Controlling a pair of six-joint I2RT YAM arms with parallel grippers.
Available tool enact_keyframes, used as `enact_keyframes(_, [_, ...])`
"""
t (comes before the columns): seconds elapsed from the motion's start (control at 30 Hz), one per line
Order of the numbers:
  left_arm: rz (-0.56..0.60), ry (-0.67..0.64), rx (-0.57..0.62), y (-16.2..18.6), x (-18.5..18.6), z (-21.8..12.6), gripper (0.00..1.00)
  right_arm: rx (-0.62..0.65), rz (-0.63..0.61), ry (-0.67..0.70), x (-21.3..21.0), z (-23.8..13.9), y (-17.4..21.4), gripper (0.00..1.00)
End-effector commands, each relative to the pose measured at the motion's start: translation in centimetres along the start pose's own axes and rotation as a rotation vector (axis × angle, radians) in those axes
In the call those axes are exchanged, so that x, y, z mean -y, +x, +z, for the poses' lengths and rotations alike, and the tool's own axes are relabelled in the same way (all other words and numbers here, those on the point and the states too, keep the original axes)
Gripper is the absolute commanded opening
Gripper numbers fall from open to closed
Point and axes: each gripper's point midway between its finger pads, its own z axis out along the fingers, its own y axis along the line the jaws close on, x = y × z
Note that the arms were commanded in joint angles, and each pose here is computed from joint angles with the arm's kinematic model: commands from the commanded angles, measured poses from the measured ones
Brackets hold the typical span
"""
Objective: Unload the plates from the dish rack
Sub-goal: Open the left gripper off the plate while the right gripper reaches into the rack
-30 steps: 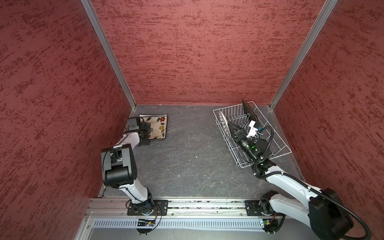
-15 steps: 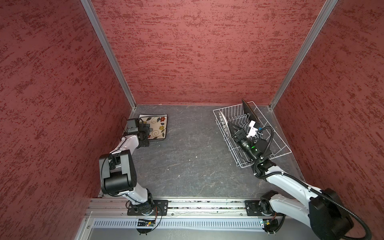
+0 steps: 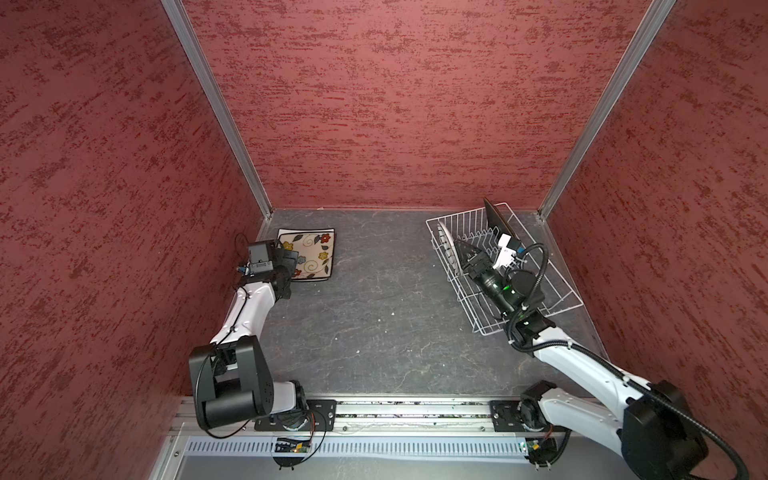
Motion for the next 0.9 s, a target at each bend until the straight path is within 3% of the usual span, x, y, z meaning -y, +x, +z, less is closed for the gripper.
enact_keyframes(0.0, [0.084, -0.043, 0.002, 0.2, -0.5, -0.1, 1.00, -0.037, -0.120, 0.042, -1.0, 1.2, -0.8, 0.99])
enact_keyframes(0.2, [0.222, -0.119, -0.037, -0.1, -0.1, 0.8, 0.99, -0.174, -0.310, 0.101, -2.1, 3.8, -0.6, 0.99])
enact_keyframes(0.33, [0.255, -0.137, -0.082, 0.3, -0.6, 1.9, 0.99, -0.244, -0.386, 0.103, -2.2, 5.6, -0.1, 0.99])
enact_keyframes(0.5, [0.327, -0.193, -0.120, 0.2, -1.1, 3.0, 0.99, -0.311, -0.405, 0.091, -1.5, 7.8, 1.0, 0.99])
enact_keyframes(0.73, [0.521, -0.079, -0.132, 0.1, 1.4, 3.2, 0.99, -0.362, -0.361, 0.060, -0.3, 10.5, 2.6, 0.99])
enact_keyframes(0.87, [0.553, -0.097, -0.147, -0.1, 1.4, 3.6, 0.99, -0.372, -0.355, 0.050, -0.3, 11.5, 2.9, 0.99])
